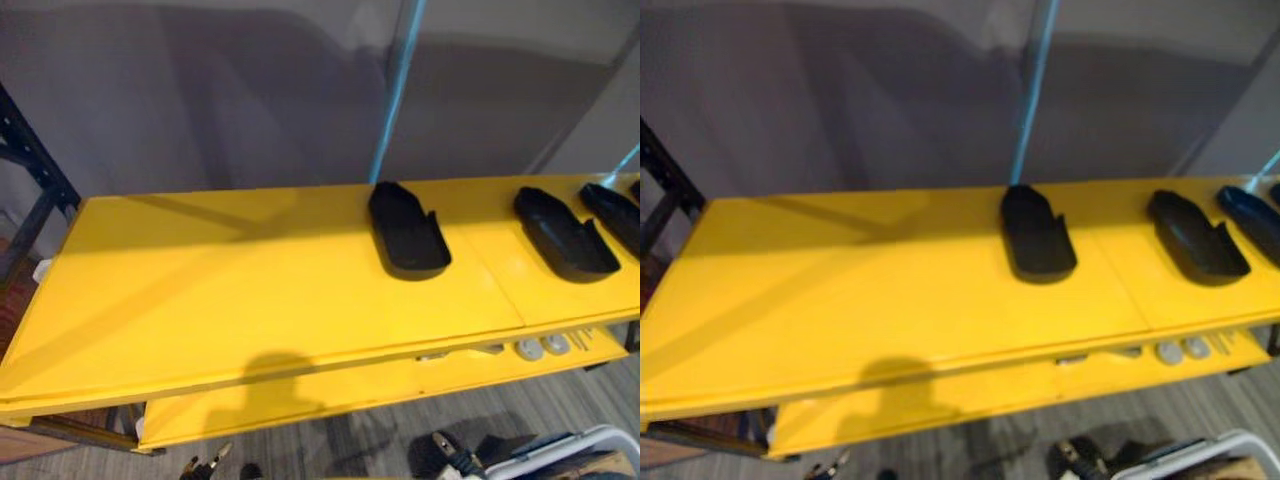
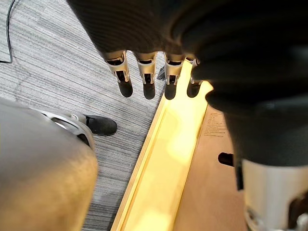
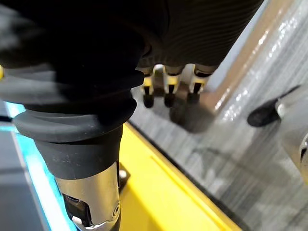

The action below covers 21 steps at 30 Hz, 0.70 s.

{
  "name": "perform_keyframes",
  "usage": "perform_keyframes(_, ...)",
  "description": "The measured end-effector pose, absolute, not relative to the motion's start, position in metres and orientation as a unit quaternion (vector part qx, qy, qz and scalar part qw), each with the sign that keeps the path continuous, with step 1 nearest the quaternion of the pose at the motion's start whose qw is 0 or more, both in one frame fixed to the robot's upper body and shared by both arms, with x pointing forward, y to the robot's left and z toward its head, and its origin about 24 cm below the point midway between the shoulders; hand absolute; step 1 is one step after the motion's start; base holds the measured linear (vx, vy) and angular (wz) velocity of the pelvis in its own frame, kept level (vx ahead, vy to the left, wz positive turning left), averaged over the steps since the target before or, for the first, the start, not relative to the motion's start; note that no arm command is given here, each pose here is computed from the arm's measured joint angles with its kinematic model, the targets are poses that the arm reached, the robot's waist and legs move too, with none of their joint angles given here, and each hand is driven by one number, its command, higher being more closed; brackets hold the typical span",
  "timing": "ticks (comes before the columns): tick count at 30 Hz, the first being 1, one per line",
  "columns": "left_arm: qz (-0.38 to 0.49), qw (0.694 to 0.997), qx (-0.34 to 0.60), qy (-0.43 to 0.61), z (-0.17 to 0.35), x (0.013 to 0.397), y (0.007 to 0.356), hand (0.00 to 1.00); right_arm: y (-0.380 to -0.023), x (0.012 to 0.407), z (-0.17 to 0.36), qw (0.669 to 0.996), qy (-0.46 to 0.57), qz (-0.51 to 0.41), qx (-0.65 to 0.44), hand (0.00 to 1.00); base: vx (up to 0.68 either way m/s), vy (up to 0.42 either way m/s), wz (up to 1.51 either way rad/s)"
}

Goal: Walk over and take plastic housings, then place them on the shelf

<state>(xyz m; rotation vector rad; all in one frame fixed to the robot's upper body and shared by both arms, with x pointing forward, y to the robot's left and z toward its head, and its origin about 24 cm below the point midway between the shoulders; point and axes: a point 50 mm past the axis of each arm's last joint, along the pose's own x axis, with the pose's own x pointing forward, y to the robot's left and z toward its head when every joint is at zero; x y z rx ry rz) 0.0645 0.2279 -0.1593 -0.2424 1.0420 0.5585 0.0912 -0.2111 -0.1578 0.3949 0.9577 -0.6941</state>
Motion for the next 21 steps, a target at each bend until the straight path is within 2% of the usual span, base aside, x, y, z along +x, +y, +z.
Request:
perform_keyframes(6, 0.226, 0.837, -0.092, 0.49, -0.159, 0.074, 0.223, 0.0, -0.209, 0.103, -0.156, 0.823, 0.442, -0.311, 0.178, 0.0, 0.0, -0.008, -0.19)
perform_keyframes(7, 0.208, 0.842, -0.08, 0.492, -0.159, 0.077, 0.22, 0.0, -0.209, 0.103, -0.156, 0.824, 0.443, -0.308, 0.174, 0.0, -0.02, -0.013, -0.87)
perform_keyframes(8, 0.13, 0.858, -0.032, 0.496, -0.157, 0.093, 0.214, 0.0, -0.208, 0.104, -0.155, 0.836, 0.443, -0.288, 0.151, 0.0, -0.02, -0.011, -0.96)
perform_keyframes(11, 0.102, 0.863, -0.021, 0.495, -0.156, 0.101, 0.21, 0.0, -0.209, 0.099, -0.155, 0.836, 0.444, -0.286, 0.148, 0.0, -0.01, -0.005, -0.51)
perform_keyframes(13, 0.098, 0.866, -0.027, 0.49, -0.155, 0.108, 0.206, 0.0, -0.209, 0.099, -0.154, 0.843, 0.439, -0.278, 0.141, 0.0, -0.02, -0.03, -0.81)
perform_keyframes(16, 0.068, 0.867, -0.006, 0.493, -0.155, 0.113, 0.199, 0.0, -0.206, 0.128, -0.143, 0.892, 0.406, -0.189, 0.061, 0.0, -0.05, -0.13, -2.07)
perform_keyframes(20, 0.062, 0.876, -0.015, 0.478, -0.152, 0.125, 0.191, 0.0, -0.21, 0.108, -0.148, 0.884, 0.426, -0.189, 0.044, 0.0, -0.01, -0.119, -0.66)
perform_keyframes(21, 0.104, 0.87, -0.069, 0.477, -0.154, 0.116, 0.188, 0.0, -0.216, 0.116, -0.145, 0.891, 0.416, -0.177, 0.022, 0.0, 0.01, -0.438, -0.88)
